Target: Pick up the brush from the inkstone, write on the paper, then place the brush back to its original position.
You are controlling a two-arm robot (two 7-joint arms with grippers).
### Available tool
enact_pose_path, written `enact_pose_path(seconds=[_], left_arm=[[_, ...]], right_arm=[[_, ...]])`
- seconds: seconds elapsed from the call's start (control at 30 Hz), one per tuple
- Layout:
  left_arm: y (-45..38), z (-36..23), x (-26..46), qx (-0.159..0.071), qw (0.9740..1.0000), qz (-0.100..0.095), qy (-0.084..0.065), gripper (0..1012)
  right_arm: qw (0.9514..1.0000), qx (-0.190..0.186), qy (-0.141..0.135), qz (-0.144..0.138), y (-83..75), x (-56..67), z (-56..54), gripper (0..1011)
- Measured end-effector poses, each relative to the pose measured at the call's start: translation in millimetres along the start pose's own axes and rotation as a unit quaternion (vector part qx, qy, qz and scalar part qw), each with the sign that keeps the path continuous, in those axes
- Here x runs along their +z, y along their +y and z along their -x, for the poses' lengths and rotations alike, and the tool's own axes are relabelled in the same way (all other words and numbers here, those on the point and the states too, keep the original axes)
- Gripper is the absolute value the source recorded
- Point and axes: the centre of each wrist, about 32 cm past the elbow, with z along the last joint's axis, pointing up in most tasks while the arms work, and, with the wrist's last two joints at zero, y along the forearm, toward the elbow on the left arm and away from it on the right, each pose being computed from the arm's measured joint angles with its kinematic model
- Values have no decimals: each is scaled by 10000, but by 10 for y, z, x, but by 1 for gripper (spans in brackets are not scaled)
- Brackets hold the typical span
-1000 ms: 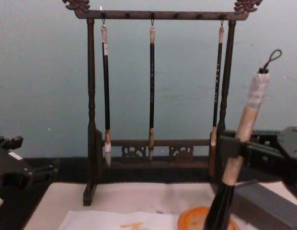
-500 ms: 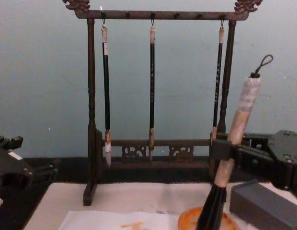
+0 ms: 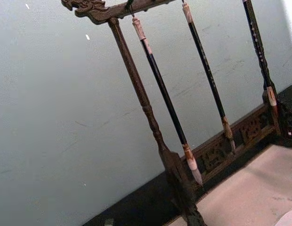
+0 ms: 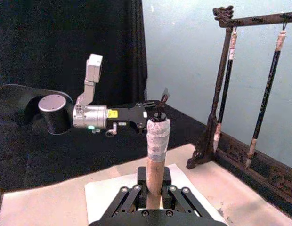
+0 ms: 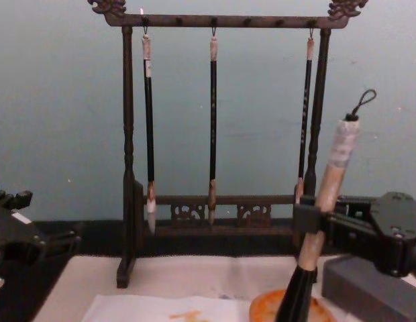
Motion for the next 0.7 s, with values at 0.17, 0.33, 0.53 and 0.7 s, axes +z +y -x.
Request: enact_pose_path(seconds=[0.17,0.33,0.53,0.7], left_arm=[[0,0,0,0,10000,0,0,1010],[0,0,0,0,10000,0,0,1010],[0,0,0,0,10000,0,0,1010],[0,0,0,0,10000,0,0,1009]], right_arm=[[10000,-20,-5,15,1,-13,3,177],[10000,-35,-28,36,0,-25,5,177],[9999,-60,-70,61,-9,-33,15,177],[9999,-81,-106,62,-26,-21,25,177]])
